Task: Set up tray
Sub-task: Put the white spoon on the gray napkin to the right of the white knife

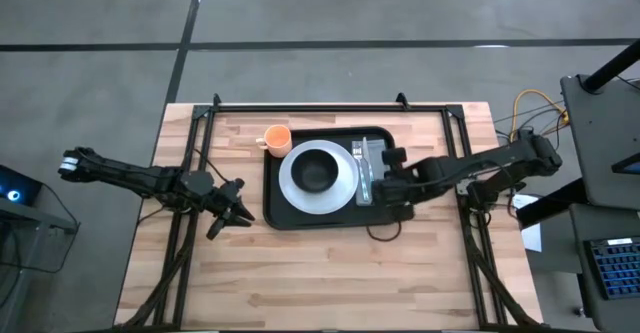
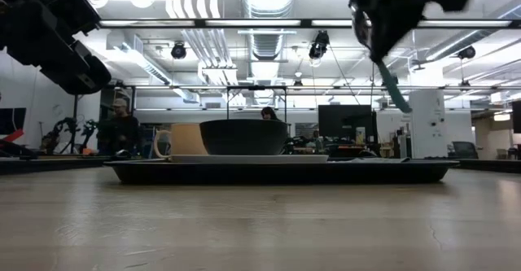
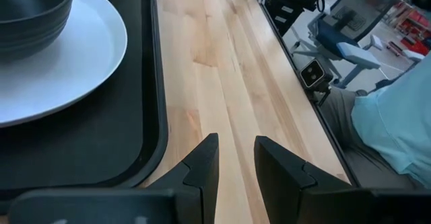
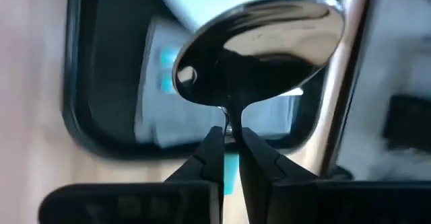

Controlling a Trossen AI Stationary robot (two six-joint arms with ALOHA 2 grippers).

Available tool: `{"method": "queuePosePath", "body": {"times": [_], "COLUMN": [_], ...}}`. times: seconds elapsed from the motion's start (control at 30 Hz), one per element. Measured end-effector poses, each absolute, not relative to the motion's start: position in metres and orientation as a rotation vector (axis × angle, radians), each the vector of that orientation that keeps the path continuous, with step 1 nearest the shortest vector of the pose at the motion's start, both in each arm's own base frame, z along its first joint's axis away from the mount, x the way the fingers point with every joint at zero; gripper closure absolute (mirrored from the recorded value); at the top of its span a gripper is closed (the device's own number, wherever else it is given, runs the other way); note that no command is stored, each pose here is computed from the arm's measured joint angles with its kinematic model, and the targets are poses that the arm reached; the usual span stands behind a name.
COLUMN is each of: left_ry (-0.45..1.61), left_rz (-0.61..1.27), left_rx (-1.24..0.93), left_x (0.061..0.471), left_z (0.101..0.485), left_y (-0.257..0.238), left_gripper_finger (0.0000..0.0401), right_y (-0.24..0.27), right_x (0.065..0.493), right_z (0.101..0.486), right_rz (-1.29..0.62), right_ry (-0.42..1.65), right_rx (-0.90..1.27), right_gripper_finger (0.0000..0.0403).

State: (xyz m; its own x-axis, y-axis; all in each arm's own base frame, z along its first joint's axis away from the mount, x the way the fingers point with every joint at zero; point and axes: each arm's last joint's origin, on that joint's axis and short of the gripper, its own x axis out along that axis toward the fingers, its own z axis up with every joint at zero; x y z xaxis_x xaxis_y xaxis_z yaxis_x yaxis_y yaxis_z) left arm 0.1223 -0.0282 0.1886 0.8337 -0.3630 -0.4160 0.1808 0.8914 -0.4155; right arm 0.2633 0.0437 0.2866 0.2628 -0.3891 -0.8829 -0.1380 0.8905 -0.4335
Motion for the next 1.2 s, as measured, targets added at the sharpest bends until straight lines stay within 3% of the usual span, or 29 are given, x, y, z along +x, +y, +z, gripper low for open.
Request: {"method": "queuePosePath", "body": {"times": [0.23,0.43,0.67,1.0,1.2], "left_ry": [0.493,0.470,0.464,0.467,0.468], "left_rz": [-0.298,-0.304,-0.304,-0.300,-0.300], "left_rx": [-0.377,-0.377,-0.379,-0.399,-0.399], "left_x": [0.123,0.124,0.124,0.124,0.124], "left_z": [0.190,0.192,0.193,0.193,0.193], "left_y": [-0.028,-0.029,-0.029,-0.029,-0.029], "left_gripper_finger": [0.0325,0.0325,0.0325,0.0325,0.0325], "right_y": [0.032,0.012,-0.045,-0.121,-0.136], "right_x": [0.276,0.279,0.276,0.263,0.284], "right_z": [0.315,0.318,0.316,0.274,0.234], "right_rz": [-0.395,-0.417,-0.518,-0.654,-0.674], "right_ry": [1.148,1.162,1.155,1.140,1.295], "right_rx": [-0.073,0.284,0.576,0.970,1.071], "right_gripper_finger": [0.0390,0.0390,0.0390,0.0390,0.0390]}}
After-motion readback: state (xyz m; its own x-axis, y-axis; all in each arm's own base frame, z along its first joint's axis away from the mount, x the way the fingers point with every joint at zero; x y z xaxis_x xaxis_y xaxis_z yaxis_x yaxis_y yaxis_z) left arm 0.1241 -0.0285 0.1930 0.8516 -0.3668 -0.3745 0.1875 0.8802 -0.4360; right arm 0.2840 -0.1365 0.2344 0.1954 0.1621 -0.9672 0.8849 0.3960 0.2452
